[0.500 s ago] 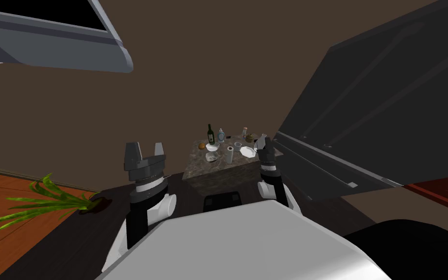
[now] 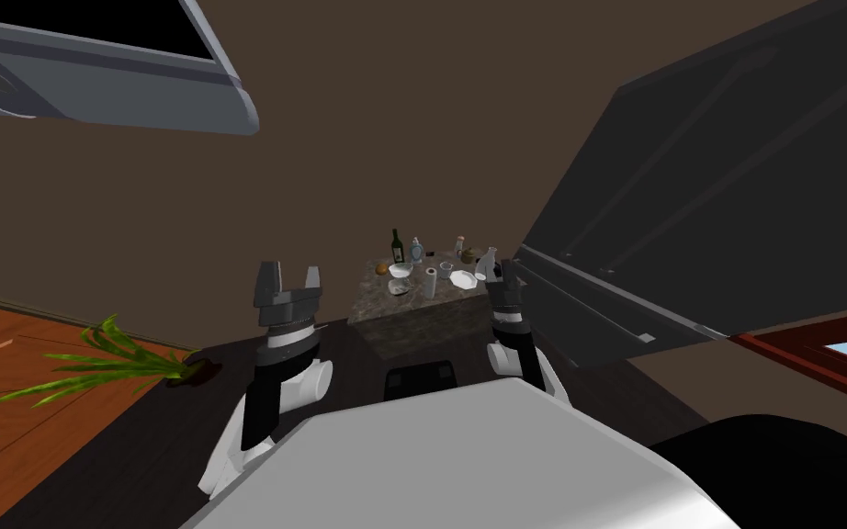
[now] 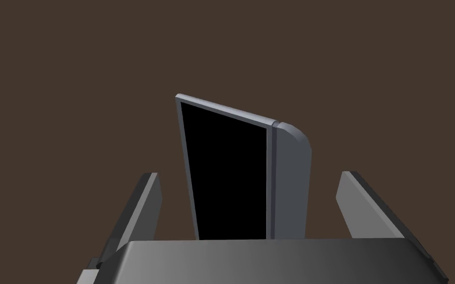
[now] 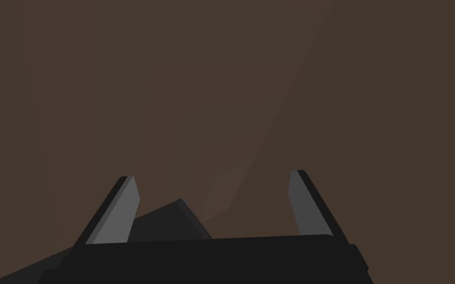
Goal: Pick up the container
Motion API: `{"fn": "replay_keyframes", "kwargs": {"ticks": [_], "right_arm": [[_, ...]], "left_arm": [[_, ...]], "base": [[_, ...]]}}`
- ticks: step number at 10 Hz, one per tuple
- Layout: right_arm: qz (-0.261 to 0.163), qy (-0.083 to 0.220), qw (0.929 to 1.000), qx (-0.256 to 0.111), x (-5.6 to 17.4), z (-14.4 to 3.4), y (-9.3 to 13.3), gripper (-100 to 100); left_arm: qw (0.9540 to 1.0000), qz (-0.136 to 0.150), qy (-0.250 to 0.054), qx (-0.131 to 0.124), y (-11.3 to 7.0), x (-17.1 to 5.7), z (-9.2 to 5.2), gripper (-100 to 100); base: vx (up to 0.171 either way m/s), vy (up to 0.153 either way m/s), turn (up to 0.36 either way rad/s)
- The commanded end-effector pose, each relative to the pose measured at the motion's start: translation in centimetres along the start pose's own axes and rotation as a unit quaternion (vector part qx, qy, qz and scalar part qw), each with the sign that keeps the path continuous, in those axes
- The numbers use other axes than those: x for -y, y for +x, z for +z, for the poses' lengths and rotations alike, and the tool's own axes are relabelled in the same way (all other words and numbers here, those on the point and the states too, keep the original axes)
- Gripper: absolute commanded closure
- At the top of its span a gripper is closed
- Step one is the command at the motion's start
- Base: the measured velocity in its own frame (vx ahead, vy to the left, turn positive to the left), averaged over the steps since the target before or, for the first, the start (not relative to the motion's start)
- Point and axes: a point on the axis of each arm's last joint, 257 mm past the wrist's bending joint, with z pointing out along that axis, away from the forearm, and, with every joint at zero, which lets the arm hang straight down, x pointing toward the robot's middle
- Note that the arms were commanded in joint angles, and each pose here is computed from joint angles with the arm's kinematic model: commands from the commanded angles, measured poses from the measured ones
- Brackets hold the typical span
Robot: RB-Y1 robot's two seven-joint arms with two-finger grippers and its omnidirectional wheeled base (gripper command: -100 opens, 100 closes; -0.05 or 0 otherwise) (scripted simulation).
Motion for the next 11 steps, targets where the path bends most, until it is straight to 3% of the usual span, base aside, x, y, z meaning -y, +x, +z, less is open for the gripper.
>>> {"fn": "replay_keyframes", "kwargs": {"ticks": [1,3,6,7,11], "right_arm": [[0.0,0.0,1.0,0.0,0.0,0.0,0.0,0],[0.0,0.0,1.0,0.0,0.0,0.0,0.0,0],[0.0,0.0,1.0,0.0,0.0,0.0,0.0,0],[0.0,0.0,1.0,0.0,0.0,0.0,0.0,0],[0.0,0.0,1.0,0.0,0.0,0.0,0.0,0]], "left_arm": [[0.9996,-0.019,-0.019,-0.006,-0.1,-1.3,0.4,-100],[0.999,-0.031,-0.032,-0.009,0.0,-2.2,0.7,-100],[0.9947,-0.071,-0.072,-0.02,0.3,-5.1,1.6,-100],[0.9941,-0.071,-0.08,-0.019,0.2,-5.5,1.5,-100],[0.984,-0.113,-0.135,-0.028,0.7,-9.2,2.1,-100]], "base": [[-0.152,-0.037,0.008],[-0.134,-0.043,0.004],[-0.123,-0.043,0.002],[-0.096,-0.044,0.001],[-0.079,-0.041,-0.003]]}}
